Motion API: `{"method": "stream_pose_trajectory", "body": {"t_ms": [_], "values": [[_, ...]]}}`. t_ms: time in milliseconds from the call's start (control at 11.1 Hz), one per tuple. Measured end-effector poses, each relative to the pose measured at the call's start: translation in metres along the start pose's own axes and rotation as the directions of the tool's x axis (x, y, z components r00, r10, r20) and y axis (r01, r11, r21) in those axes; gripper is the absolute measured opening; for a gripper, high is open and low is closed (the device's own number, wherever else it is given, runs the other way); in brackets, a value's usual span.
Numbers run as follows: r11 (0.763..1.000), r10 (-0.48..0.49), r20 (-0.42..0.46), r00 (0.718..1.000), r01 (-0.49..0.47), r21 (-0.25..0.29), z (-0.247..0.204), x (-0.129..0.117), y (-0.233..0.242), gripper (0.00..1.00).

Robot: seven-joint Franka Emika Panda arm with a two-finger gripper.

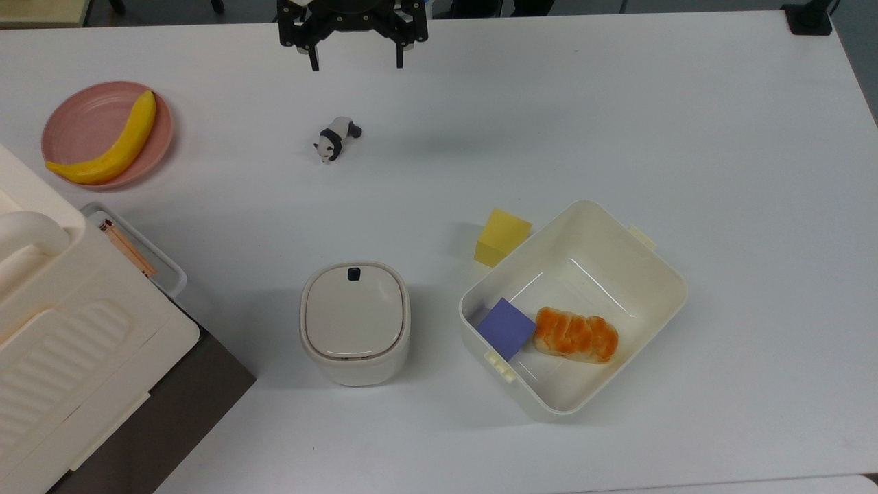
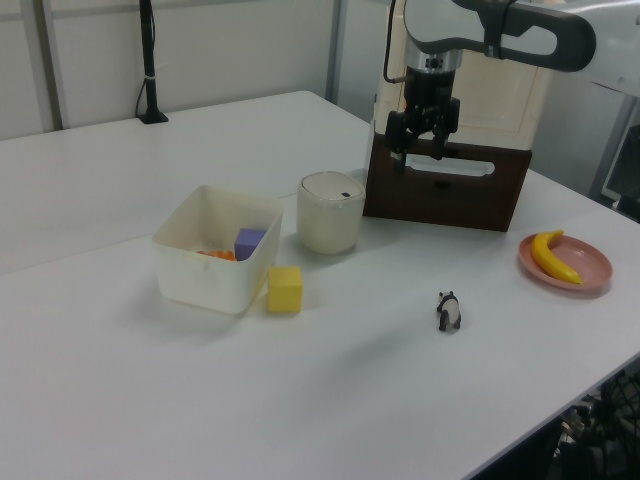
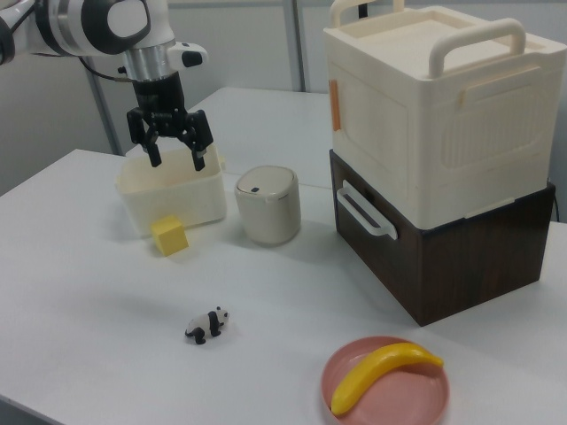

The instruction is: Slide open the drawer

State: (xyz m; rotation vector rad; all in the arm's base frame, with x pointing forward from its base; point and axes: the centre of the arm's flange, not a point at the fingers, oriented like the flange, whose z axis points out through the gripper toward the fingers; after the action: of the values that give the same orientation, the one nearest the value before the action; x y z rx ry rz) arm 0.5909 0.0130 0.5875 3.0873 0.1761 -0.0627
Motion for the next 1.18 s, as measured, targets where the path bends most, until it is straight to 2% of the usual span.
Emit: {"method": "stream_pose_trajectory", "body": {"t_ms": [271,543,724,995,1176], "values": [[0.989,-0.15,-0.017,0.989,0.15,-0.005,-0.009,-0.001,0.011,1.0],[0.954,-0.299,-0.038,0.953,0.299,-0.019,-0.007,-0.003,0.052,1.0],[0.944,-0.325,-0.069,0.943,0.319,-0.085,-0.002,0.005,0.08,1.0],[0.933,-0.326,-0.102,0.94,0.302,-0.197,0.043,0.035,0.136,1.0],[0.905,-0.37,-0.09,0.925,0.338,-0.257,0.082,0.051,0.168,1.0]]}}
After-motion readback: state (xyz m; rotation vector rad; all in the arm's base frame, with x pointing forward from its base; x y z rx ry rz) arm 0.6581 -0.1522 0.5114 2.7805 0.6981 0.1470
